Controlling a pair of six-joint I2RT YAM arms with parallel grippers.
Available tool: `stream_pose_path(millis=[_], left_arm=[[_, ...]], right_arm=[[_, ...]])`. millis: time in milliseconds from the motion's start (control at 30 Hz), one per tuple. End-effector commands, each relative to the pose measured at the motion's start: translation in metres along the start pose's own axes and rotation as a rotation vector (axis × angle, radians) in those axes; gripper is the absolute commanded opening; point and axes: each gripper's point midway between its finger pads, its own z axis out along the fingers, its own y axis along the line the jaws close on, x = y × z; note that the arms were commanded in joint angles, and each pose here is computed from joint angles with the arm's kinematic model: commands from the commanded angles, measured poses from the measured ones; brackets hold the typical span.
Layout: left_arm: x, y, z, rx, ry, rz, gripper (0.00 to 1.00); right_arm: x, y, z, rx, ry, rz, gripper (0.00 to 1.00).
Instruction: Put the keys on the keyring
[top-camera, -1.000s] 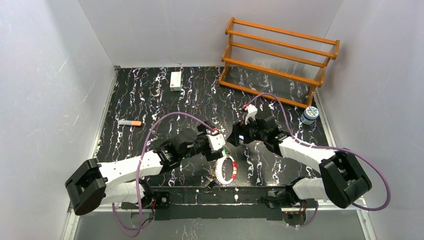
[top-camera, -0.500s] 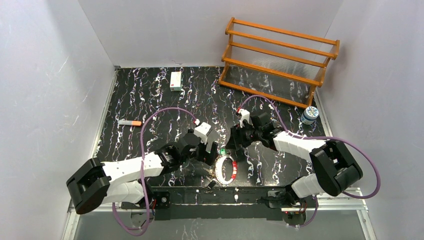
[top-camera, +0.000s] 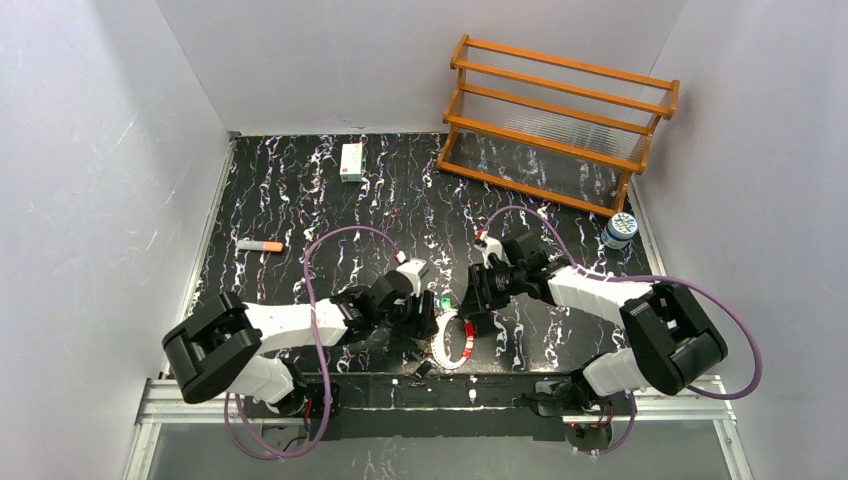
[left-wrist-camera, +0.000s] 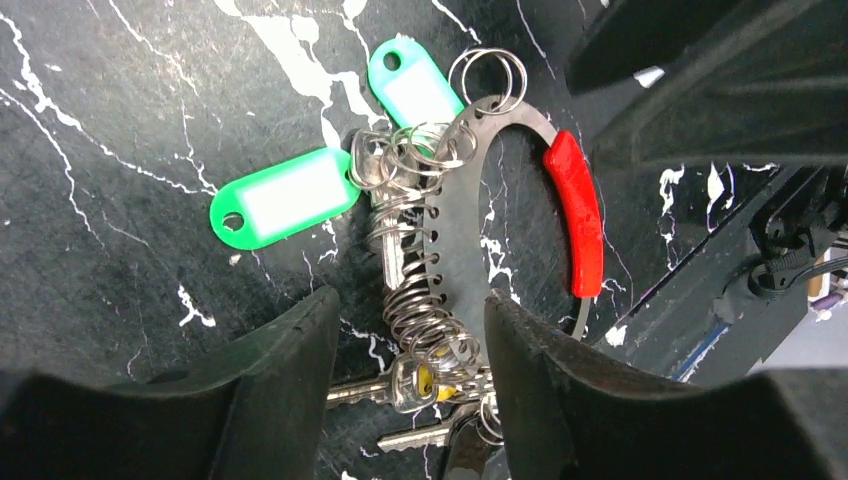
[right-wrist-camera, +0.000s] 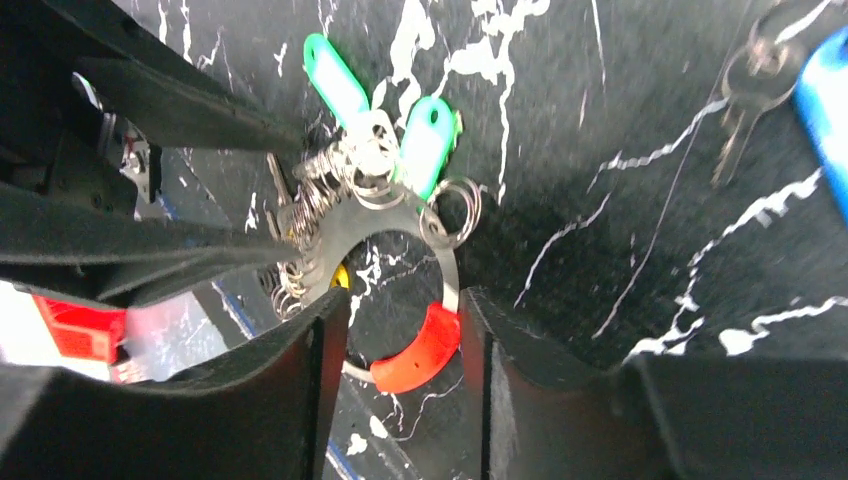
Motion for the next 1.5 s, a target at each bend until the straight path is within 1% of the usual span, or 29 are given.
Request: stream_pose_path(millis=[0,100,167,333,467,567,767,933,1000,1067,1167,1233,1300,1367,1467], left_arm=[[0.004,0.001,0.008,-0.030,0.055,0.011,0.50],[0.007,0.007,0.018,-0.060,0.093,0.037,0.37],[0.008,0.011,0.023,-0.086,0.109,0.062,0.32],[-0.007,0.030,0.029,-0.215,0.116,0.179,0.26],[-0.020,0.038,0.032,-0.277,0.140,0.285,0.21],[-0.028,0.040,0.038,-0.288,0.147,0.331,0.18],[-0.044,0.039,0.052,-0.279,0.147,0.363,0.17],[-0.060,0.045,0.054,-0.287,0.127,0.366,0.17],[-0.068,0.052,0.049,-0.298,0.112,0.364,0.19],[-0.075,0.056,0.042,-0.307,0.092,0.366,0.23],[-0.085,0.059,0.027,-0.309,0.052,0.366,0.33],[-0.086,0.060,0.018,-0.308,0.033,0.359,0.41],[-0.087,0.059,0.010,-0.299,0.010,0.337,0.49],[-0.086,0.058,0.002,-0.288,-0.009,0.303,0.55],[-0.080,0.058,-0.008,-0.270,-0.028,0.239,0.63]], right_arm=[[0.023,0.008,-0.004,-0.047,0.076,0.098,0.49],[0.031,0.008,-0.004,-0.050,0.102,0.120,0.46],[0.034,0.006,-0.005,-0.038,0.110,0.133,0.46],[0.039,0.004,-0.001,-0.048,0.120,0.154,0.45],[0.045,0.002,0.009,-0.069,0.156,0.181,0.42],[0.044,0.006,0.016,-0.109,0.170,0.198,0.39],[0.021,0.020,0.032,-0.167,0.125,0.184,0.39],[0.008,0.028,0.051,-0.205,0.124,0.178,0.39],[0.006,0.031,0.054,-0.218,0.132,0.174,0.40],[0.002,0.034,0.053,-0.222,0.126,0.152,0.42],[-0.009,0.031,0.046,-0.161,0.102,0.094,0.51],[-0.017,0.028,0.040,-0.110,0.079,0.055,0.58],[-0.024,0.023,0.031,-0.061,0.055,0.031,0.63],[-0.031,0.016,0.022,-0.020,0.030,0.022,0.65],[-0.041,0.004,0.010,0.019,-0.001,0.022,0.66]])
